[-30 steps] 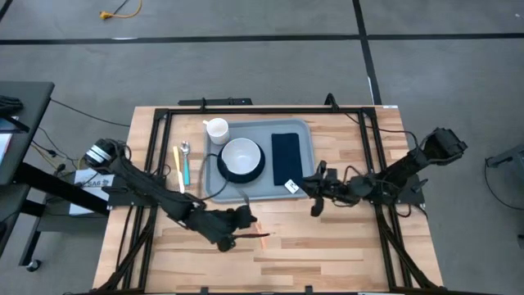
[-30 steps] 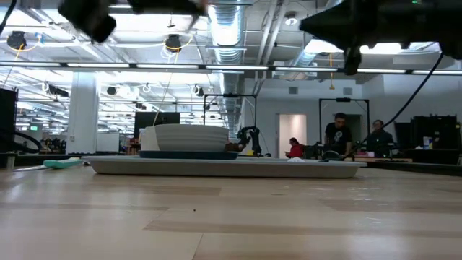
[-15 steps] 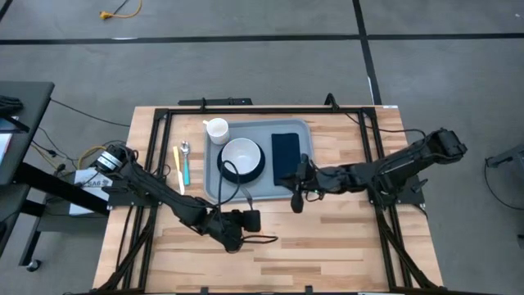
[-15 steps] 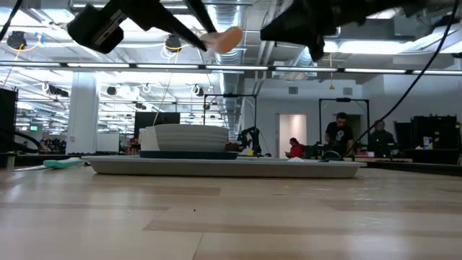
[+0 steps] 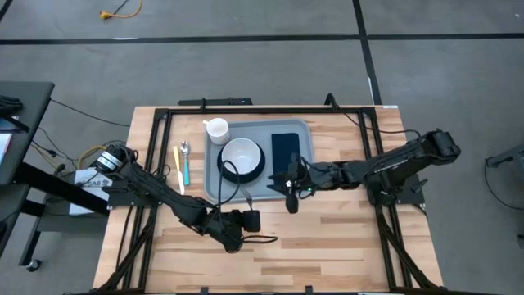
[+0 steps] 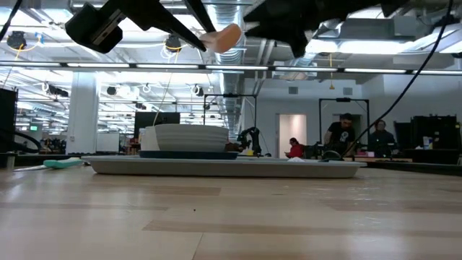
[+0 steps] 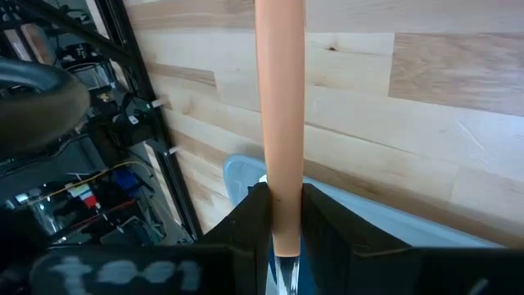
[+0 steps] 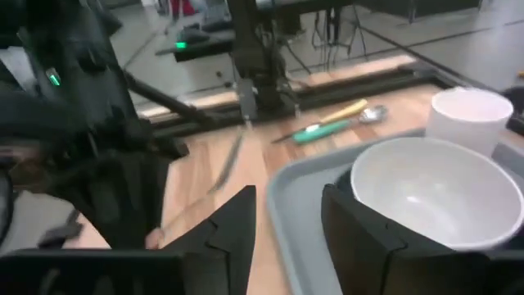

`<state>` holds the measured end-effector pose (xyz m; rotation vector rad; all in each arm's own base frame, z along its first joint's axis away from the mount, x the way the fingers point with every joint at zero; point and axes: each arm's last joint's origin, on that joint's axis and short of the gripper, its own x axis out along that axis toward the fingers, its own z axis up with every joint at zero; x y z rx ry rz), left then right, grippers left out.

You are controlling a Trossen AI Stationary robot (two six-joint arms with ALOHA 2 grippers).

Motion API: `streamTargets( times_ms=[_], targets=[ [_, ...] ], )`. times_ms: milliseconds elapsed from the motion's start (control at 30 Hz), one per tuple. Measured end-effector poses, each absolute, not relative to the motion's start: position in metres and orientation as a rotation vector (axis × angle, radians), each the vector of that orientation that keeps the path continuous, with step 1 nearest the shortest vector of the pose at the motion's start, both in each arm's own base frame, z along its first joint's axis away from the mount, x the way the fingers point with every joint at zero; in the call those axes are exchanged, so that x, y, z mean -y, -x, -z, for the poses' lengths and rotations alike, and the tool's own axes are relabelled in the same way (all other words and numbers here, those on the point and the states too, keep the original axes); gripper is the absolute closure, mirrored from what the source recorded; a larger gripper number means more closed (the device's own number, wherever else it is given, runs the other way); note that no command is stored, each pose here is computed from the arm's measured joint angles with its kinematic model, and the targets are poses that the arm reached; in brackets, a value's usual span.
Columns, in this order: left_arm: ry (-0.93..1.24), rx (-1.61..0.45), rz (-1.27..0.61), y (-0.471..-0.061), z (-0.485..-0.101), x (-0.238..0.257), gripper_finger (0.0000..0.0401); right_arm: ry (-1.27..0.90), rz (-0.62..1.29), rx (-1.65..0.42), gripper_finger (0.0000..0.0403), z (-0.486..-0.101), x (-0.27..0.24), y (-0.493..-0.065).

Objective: Set up tray
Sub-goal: Put the orange fork on the black napkin

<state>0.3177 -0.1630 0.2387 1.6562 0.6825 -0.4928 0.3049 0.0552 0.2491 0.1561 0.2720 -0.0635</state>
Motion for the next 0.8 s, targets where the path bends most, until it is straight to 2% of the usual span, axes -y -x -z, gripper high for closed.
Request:
streamTargets(
  times_ms=[367,800],
  targets=[
    [-1.652,-0.714,0.491,-0.316,-0.237,0.162,0.0354,-0.176,-0.031,-0.254,0.0267,-0.241,-0.067,-0.344],
    [-1.649,-0.735,0.496,-0.315,-0.236,0.161,0.0354,-0.162,-0.054,-0.288,0.0240,-0.228,-0.073,-0.374]
  ],
)
